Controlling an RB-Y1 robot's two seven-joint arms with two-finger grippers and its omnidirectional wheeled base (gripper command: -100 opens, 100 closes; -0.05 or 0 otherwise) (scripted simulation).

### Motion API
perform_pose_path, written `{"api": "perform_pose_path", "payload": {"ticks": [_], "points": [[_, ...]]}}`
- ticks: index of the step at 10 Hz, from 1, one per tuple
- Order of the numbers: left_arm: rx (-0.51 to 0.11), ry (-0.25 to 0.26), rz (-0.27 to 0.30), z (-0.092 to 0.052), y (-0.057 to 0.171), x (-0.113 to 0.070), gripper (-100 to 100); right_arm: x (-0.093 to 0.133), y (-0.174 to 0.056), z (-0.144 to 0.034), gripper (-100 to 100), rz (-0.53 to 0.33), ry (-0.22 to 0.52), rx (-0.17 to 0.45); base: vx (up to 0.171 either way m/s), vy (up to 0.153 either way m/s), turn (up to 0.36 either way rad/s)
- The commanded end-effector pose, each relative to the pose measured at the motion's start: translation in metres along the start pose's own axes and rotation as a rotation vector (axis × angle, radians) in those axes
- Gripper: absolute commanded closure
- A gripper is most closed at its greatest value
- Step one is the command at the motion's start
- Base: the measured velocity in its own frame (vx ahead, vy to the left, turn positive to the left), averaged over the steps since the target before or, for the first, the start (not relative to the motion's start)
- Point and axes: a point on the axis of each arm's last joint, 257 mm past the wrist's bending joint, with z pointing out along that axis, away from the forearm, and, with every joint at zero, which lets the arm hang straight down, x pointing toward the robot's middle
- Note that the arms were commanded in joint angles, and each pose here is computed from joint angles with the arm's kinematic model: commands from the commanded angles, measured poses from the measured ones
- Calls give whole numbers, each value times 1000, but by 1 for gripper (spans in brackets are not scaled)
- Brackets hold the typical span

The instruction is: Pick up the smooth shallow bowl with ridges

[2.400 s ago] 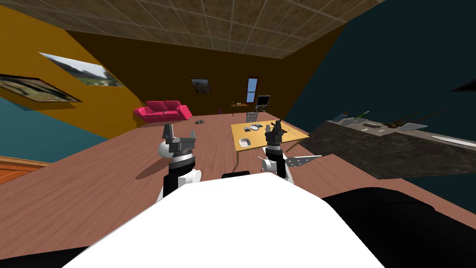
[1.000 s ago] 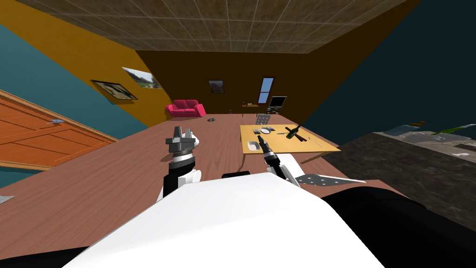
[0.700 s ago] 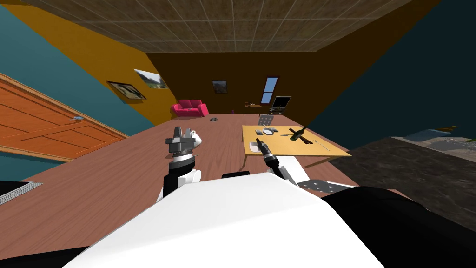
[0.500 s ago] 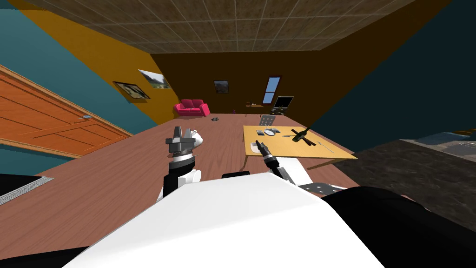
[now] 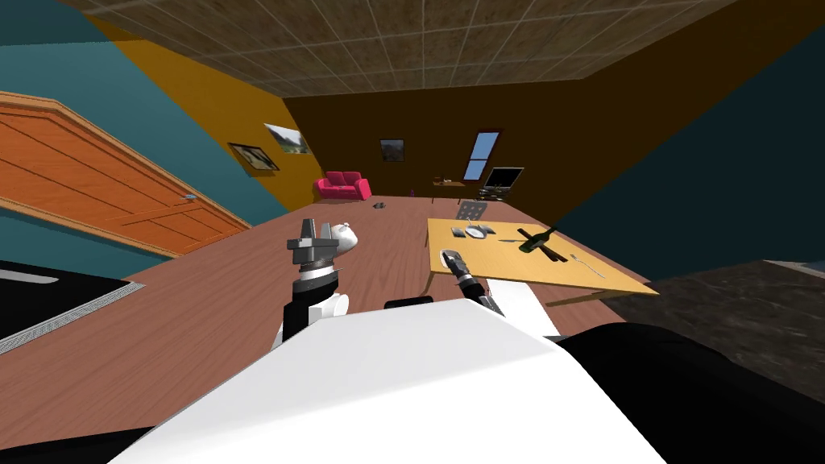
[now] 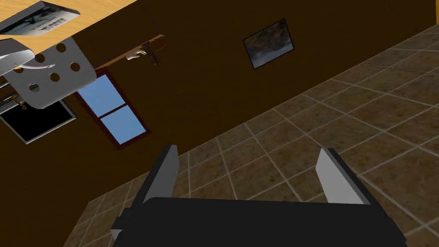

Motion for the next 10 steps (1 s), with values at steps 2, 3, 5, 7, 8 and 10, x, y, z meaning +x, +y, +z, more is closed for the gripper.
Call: {"api": "perform_pose_path", "payload": {"ticks": [2,3,5,7,8,10], "points": [[0,0,0,0,0,0,0,27,-26,-9,-100,-117,75,58,40,19,166],[0,0,0,0,0,0,0,45,-43,-18,-100,-183,125,95,36,8,154],[0,0,0,0,0,0,0,62,-60,-28,-100,-263,181,129,36,9,118],[0,0,0,0,0,0,0,78,-78,-40,-100,-341,238,160,31,10,121],[0,0,0,0,0,0,0,78,-78,-40,-100,-349,239,159,26,9,73],[0,0,0,0,0,0,0,94,-97,-54,-100,-430,298,187,28,10,112]]}}
